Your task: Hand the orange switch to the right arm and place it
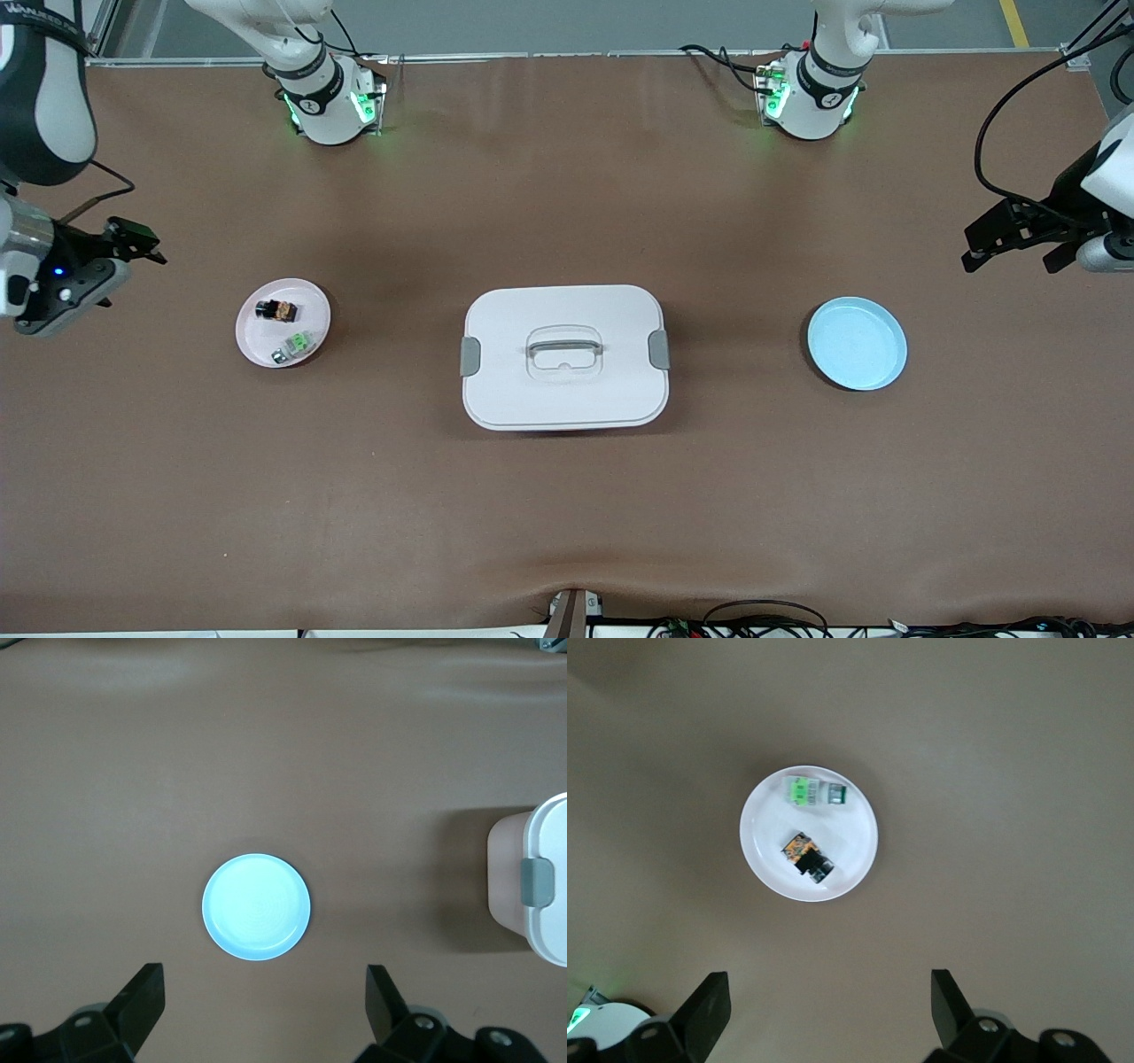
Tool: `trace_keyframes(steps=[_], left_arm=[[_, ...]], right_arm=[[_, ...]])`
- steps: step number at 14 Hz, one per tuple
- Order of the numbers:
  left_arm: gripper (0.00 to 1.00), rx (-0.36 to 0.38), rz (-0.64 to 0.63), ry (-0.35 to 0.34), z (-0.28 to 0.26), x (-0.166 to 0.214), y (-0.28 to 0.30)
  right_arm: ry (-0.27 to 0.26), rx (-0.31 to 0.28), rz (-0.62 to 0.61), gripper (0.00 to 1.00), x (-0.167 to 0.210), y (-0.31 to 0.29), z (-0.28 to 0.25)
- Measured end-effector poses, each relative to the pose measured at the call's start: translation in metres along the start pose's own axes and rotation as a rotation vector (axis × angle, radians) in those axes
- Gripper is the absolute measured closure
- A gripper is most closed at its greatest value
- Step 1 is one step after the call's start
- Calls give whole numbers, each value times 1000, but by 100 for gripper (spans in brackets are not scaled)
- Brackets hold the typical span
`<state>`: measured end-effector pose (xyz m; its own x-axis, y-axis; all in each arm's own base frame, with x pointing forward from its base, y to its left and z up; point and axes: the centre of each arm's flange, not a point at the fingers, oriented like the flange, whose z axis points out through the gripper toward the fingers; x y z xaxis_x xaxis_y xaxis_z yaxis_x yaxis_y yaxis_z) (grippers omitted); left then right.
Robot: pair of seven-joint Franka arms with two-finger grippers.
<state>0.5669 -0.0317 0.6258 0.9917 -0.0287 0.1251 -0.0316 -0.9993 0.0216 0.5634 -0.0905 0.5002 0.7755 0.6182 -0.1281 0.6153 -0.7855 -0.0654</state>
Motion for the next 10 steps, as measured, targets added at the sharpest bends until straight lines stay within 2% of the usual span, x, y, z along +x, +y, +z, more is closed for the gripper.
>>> trace_keyframes(steps=[4,6,8,10], left_arm=[[0,0,4,11,-6,1,0],[0,0,3,9,-6,1,0],[0,0,3,7,-6,0,0],[0,0,4,-3,-5,-1,0]], right_arm=[[16,-10,281,0,-7,5,-28],[8,-4,500,0,2,-9,-46],[24,-15,692,0,18,-27,-64],[39,-24,765,0,31,-41,-72]])
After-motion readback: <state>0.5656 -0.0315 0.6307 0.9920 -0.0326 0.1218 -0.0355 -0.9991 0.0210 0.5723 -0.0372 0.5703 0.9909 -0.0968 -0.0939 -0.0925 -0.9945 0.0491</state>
